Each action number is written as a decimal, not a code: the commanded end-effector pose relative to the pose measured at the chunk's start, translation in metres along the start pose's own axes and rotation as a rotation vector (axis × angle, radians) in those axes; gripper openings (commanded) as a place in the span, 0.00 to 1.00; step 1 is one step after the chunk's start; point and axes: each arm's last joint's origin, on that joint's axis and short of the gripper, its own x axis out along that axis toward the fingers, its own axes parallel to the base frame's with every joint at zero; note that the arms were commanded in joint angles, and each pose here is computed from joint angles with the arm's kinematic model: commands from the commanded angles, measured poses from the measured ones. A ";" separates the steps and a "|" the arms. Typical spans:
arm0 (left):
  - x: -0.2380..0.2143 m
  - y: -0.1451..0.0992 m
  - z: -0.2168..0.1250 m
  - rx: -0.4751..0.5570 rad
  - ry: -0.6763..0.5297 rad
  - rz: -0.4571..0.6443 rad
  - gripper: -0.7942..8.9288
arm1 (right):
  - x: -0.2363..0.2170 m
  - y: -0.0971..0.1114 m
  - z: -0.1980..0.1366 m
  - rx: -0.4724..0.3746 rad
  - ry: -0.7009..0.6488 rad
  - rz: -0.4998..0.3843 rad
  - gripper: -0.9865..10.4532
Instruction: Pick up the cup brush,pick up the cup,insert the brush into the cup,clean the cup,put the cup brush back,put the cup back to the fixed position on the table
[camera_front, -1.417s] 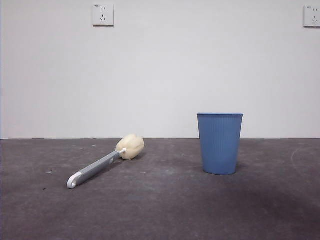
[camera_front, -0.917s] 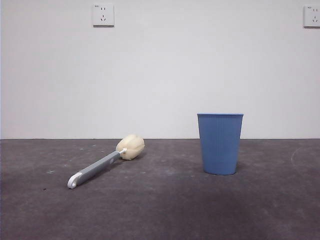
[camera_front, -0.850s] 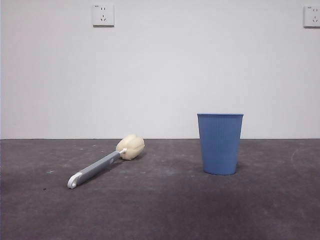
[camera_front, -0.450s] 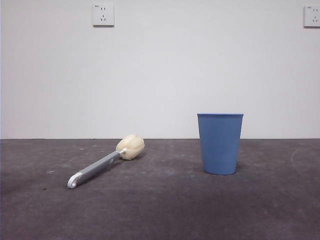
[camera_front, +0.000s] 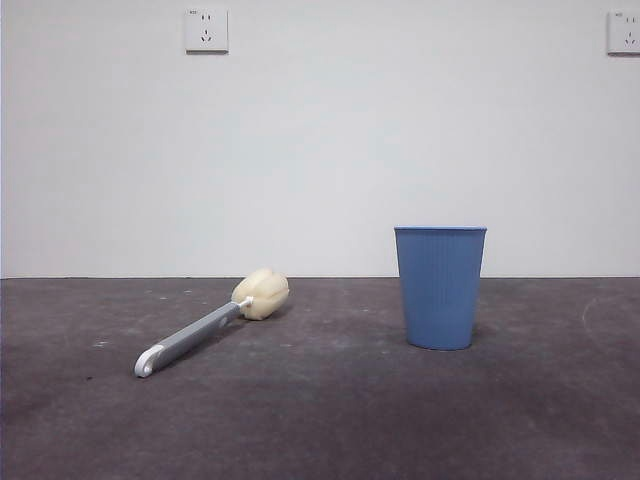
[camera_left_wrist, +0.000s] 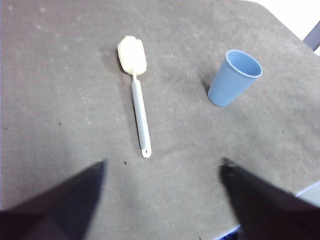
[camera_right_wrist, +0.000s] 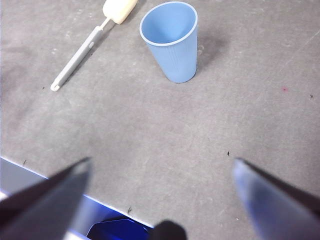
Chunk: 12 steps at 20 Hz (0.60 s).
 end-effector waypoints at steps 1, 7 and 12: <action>0.007 0.001 0.005 0.010 0.038 -0.022 0.65 | -0.001 0.001 0.000 0.003 -0.004 0.004 0.61; 0.052 0.006 0.033 0.032 0.168 -0.066 0.65 | -0.001 0.001 0.000 0.007 -0.004 0.004 0.61; 0.121 -0.006 0.045 0.120 0.348 0.075 0.65 | -0.001 0.001 0.001 0.010 -0.005 0.003 0.61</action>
